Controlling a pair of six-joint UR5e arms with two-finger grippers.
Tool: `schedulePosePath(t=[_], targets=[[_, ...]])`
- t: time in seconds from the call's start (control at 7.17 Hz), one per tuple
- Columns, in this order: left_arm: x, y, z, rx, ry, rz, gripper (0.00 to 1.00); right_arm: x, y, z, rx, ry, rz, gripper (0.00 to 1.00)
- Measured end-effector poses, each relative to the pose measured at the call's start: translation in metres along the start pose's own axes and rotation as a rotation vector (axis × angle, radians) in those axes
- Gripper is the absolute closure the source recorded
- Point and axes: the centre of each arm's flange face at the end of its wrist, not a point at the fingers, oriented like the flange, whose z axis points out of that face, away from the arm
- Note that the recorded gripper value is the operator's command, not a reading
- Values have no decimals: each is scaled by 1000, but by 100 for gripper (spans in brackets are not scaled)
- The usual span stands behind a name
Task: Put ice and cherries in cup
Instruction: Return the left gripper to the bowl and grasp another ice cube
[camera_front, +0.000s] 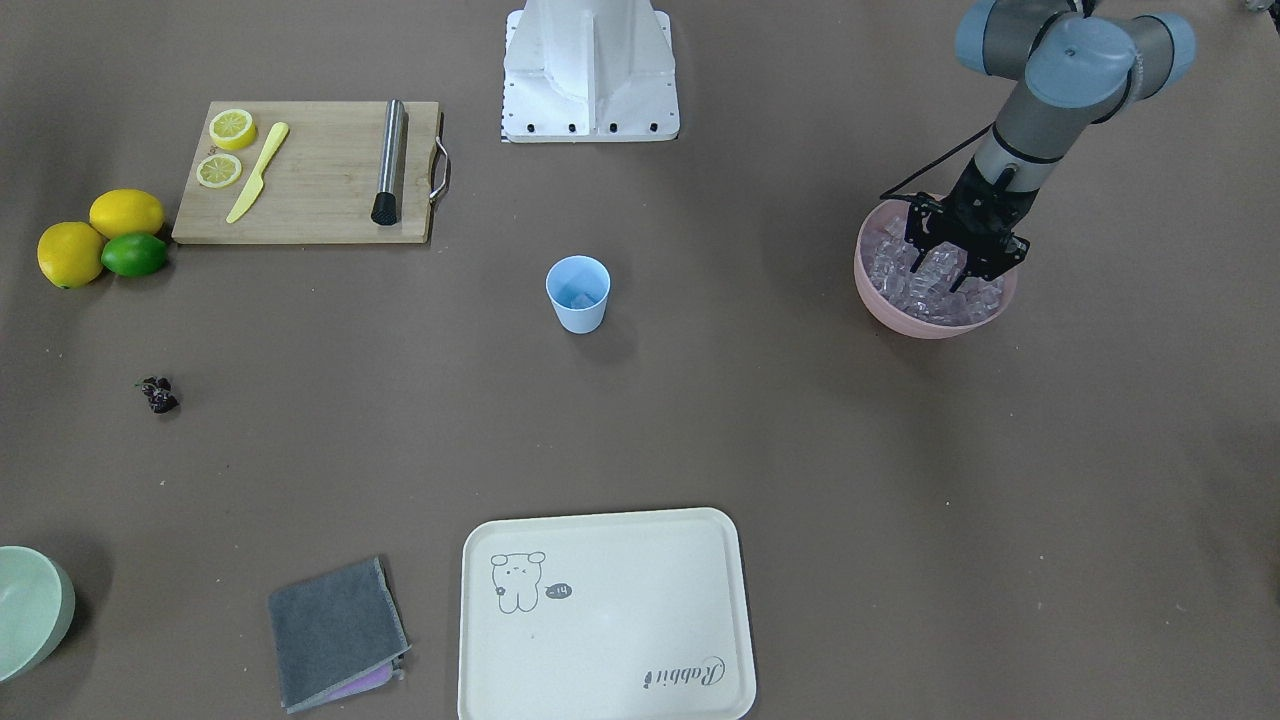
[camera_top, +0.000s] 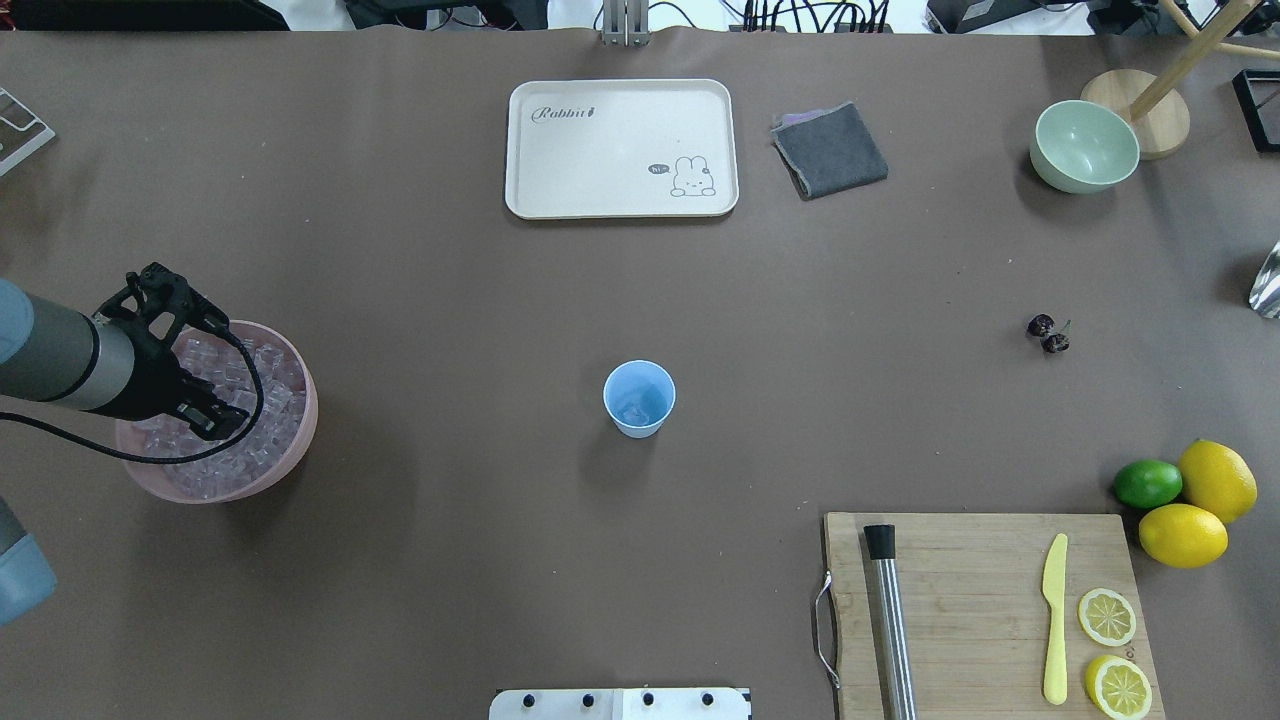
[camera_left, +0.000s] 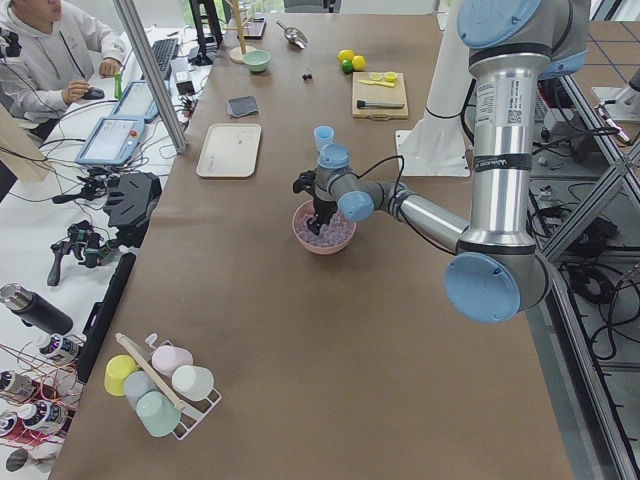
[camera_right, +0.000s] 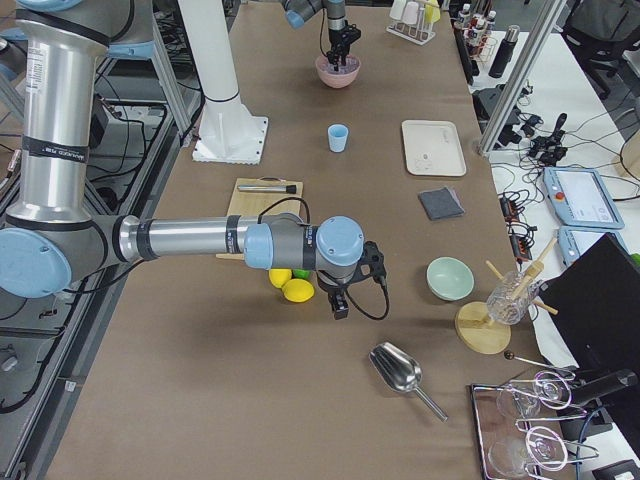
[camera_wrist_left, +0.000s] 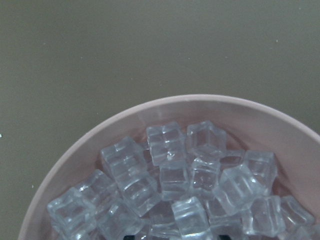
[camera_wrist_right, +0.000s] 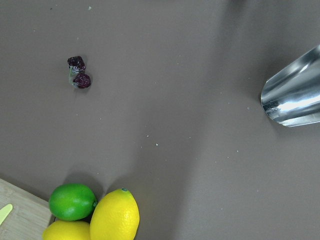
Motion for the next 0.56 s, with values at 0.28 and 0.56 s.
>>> schedulePosePath(t=[0.28,0.56], targets=[[1,1,-2,0,1,-2,100,1,1,1,-2,-1,4,1],[6,-2,-15,16,21,0,100,2,2,2,-3,-2,6,1]])
